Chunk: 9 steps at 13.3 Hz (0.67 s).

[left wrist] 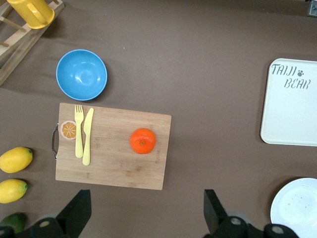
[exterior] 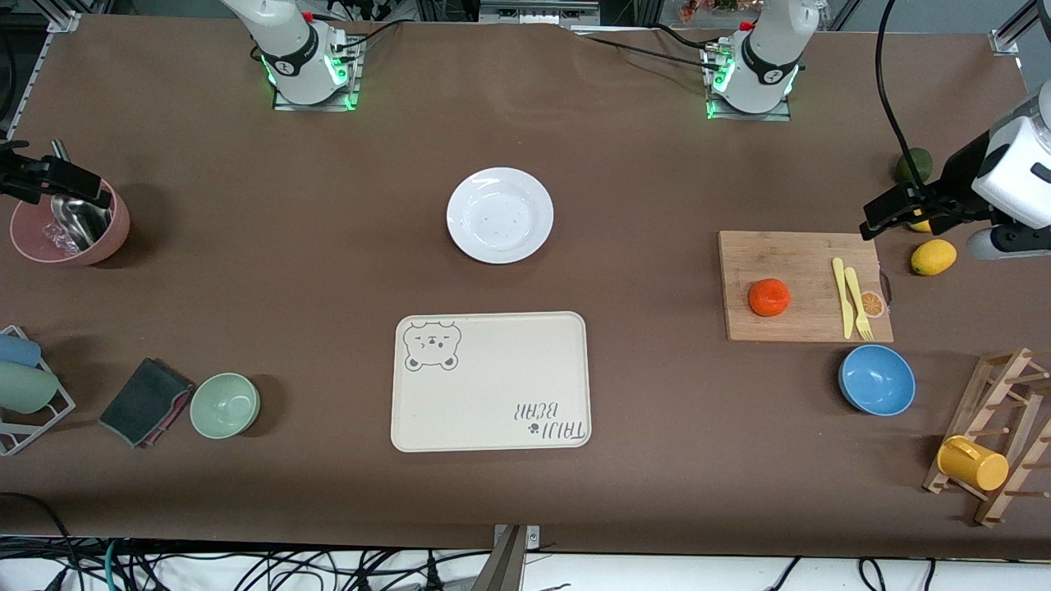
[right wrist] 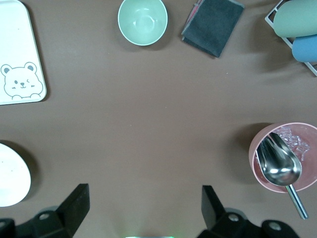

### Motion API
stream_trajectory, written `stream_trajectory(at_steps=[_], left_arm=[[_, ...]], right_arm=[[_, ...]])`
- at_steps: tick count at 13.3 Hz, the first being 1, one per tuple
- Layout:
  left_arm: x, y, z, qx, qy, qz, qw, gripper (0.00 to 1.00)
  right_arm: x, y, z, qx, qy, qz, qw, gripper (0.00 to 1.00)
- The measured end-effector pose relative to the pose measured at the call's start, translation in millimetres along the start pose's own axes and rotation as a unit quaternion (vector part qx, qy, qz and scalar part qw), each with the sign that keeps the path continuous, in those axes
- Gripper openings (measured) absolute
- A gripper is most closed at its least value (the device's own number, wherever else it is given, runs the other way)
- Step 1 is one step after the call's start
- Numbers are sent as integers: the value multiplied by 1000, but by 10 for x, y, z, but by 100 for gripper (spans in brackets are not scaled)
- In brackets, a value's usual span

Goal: Place orange and plate with both arms
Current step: 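Move the left gripper over the orange on the cutting board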

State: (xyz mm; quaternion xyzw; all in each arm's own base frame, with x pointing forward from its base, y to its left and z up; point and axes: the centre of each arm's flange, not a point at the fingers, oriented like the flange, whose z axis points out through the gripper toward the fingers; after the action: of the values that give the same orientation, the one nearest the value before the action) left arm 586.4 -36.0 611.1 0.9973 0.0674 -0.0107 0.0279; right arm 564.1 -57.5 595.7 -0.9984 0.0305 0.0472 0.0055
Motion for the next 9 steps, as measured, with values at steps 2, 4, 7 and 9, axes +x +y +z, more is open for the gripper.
stream_trajectory(at_steps=[2, 4, 7, 9], left_arm=[[28, -153, 17, 1, -5, -13, 1000, 100], [46, -261, 10, 4, -4, -21, 1000, 100], [66, -408, -15, 5, -2, -32, 999, 100], [62, -389, -9, 5, -3, -30, 1000, 100]], right_arm=[[0, 0, 0, 0, 0, 0, 1000, 100], [0, 0, 0, 0, 0, 0, 1000, 100], [-1, -5, 1, 0, 0, 0, 1000, 100], [0, -17, 0, 0, 0, -2, 1000, 100]])
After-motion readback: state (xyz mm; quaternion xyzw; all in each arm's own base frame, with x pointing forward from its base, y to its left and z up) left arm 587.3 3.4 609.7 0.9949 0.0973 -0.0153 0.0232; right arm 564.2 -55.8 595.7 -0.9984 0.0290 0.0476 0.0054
